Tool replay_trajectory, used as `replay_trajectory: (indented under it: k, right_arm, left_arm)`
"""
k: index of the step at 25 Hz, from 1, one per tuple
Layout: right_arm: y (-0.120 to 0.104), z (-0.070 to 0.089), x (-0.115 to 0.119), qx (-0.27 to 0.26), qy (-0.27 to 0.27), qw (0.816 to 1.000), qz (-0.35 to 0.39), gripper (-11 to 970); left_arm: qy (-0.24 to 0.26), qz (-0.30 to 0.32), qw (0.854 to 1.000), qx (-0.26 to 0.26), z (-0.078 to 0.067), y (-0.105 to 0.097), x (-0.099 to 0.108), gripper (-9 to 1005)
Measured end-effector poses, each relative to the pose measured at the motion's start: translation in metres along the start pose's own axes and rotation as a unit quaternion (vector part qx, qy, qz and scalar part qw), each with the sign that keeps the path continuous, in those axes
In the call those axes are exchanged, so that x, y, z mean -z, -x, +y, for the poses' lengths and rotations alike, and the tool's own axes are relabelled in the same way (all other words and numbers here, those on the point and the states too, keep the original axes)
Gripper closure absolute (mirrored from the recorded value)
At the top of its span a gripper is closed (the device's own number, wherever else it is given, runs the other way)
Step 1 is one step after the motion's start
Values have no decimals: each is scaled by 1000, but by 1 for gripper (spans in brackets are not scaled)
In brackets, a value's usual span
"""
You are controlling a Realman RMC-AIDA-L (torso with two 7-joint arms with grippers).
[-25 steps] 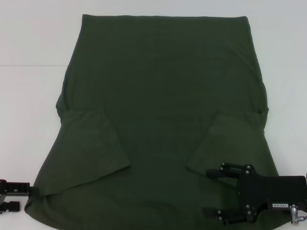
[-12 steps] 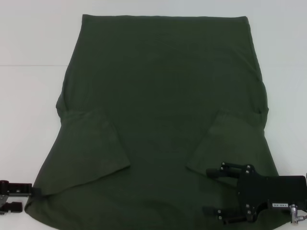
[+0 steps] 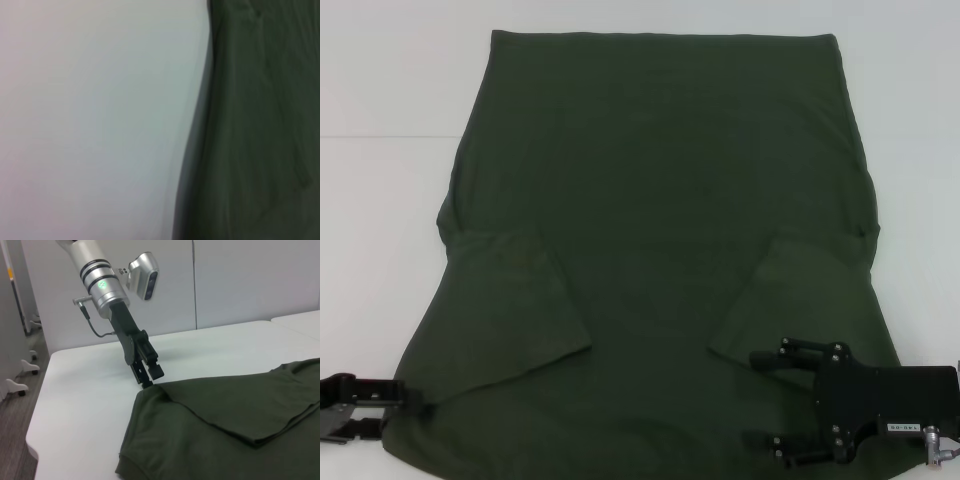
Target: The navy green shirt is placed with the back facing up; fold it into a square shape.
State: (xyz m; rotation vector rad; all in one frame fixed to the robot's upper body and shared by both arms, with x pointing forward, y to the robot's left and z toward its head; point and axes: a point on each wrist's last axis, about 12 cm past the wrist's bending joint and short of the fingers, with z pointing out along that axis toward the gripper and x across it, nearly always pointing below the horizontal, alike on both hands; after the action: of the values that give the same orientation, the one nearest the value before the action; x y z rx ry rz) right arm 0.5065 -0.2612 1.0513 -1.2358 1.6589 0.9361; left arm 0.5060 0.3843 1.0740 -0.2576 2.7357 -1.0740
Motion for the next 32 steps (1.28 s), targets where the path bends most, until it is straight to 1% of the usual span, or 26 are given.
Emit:
replay_trajectory:
  k: [8, 16, 22, 25, 32]
  right_arm:
    - [0, 0, 0, 0, 0, 1000, 0, 42]
    - [1, -1, 0, 0, -2, 1000, -2, 42]
    - [1, 0, 1, -1, -3, 1000, -5, 43]
    - [1, 0, 1, -1, -2, 1000, -6, 43]
    - [1, 1, 1, -7, -1, 1000, -10, 43]
  left_arm:
    - [-23, 13, 1000, -5, -13, 2, -14, 163]
    - [-22, 9, 1000, -8, -14, 5, -16, 170]
    - [-9, 17, 999, -26, -19, 7, -21, 175]
    - [-8, 14, 1000, -25, -19, 8, -21, 376]
    - [2, 11, 1000, -23, -18, 9, -19, 663]
